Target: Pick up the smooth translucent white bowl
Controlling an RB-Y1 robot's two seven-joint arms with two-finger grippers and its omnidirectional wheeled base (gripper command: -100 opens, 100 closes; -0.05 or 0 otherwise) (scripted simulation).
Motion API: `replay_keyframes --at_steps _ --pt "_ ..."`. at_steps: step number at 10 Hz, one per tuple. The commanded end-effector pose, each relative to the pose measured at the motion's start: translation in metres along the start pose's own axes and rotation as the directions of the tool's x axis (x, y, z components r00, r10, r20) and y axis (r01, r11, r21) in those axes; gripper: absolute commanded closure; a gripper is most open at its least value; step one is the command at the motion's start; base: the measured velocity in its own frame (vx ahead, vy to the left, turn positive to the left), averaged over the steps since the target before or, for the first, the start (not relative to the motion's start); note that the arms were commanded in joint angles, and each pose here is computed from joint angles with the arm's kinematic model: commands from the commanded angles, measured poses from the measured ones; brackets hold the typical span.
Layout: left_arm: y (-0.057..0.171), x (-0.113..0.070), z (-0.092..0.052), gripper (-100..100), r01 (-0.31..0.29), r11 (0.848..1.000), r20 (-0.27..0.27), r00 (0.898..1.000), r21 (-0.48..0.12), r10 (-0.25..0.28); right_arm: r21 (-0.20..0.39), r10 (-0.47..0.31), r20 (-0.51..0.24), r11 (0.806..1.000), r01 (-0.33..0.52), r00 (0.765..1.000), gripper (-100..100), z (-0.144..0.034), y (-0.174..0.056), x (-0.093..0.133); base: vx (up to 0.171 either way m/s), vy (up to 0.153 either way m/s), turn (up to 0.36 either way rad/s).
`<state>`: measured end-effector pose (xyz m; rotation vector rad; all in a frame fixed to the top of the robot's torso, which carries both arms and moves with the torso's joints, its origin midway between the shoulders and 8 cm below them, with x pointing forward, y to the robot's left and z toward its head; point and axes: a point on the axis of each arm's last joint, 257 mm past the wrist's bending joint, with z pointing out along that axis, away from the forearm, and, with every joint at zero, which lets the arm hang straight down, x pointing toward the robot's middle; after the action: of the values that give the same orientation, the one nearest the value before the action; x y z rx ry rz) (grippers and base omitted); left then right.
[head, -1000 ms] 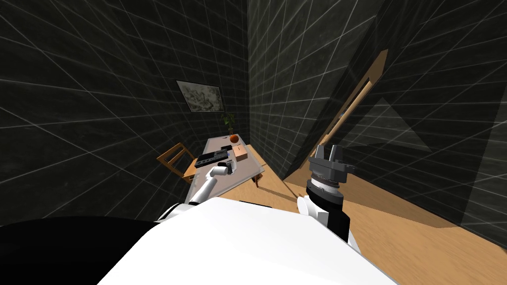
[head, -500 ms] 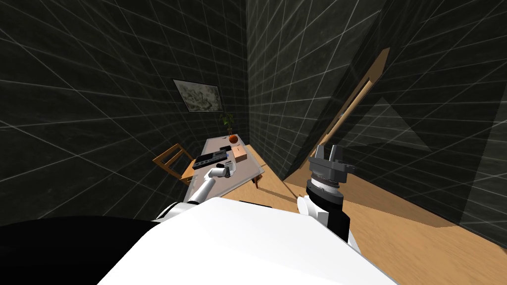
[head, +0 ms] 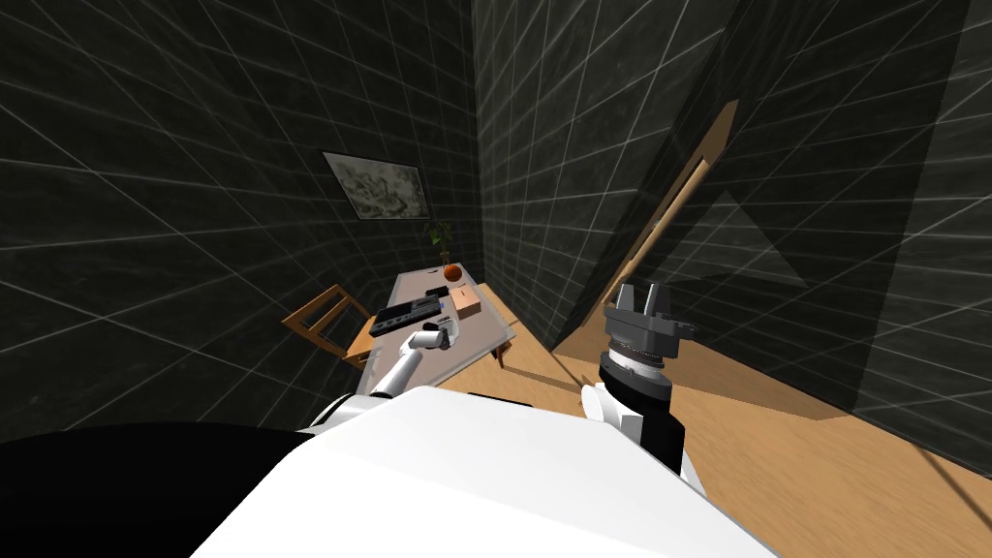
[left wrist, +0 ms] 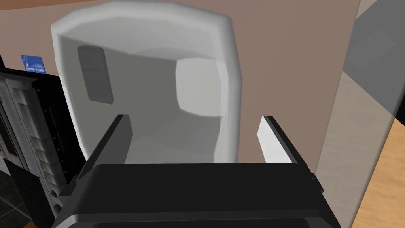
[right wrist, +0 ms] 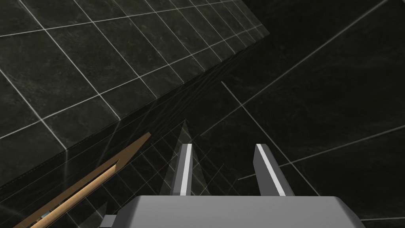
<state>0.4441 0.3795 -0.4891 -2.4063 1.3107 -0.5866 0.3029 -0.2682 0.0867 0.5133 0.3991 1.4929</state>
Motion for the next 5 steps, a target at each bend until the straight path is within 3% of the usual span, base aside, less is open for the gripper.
replay_keyframes --at_steps 1,2,3,5 --pt "0.0023 -0.0038 0.0044 -100 0.012 1.0 0.006 1.0 0.004 -0.012 0.0 0.0 0.0 1.0 0.0 1.0 0 0.0 0.0 0.0 -0.002 0.023 -0.091" --pt "0.0016 -0.0022 0.0029 -100 0.007 1.0 0.004 1.0 0.001 -0.007 0.0 0.0 0.0 1.0 0.0 1.0 0 0.0 0.0 0.0 -0.001 0.012 -0.022" --pt "0.0014 -0.0023 0.0032 100 0.008 1.0 0.004 1.0 0.003 -0.008 0.0 0.0 0.0 1.0 0.0 1.0 0 0.0 0.0 0.0 0.0 0.0 0.0" --pt "0.0034 -0.0028 0.0035 100 0.009 1.0 0.005 1.0 -0.001 -0.009 0.0 0.0 0.0 1.0 0.0 1.0 0 0.0 0.0 0.0 0.0 0.0 0.0"
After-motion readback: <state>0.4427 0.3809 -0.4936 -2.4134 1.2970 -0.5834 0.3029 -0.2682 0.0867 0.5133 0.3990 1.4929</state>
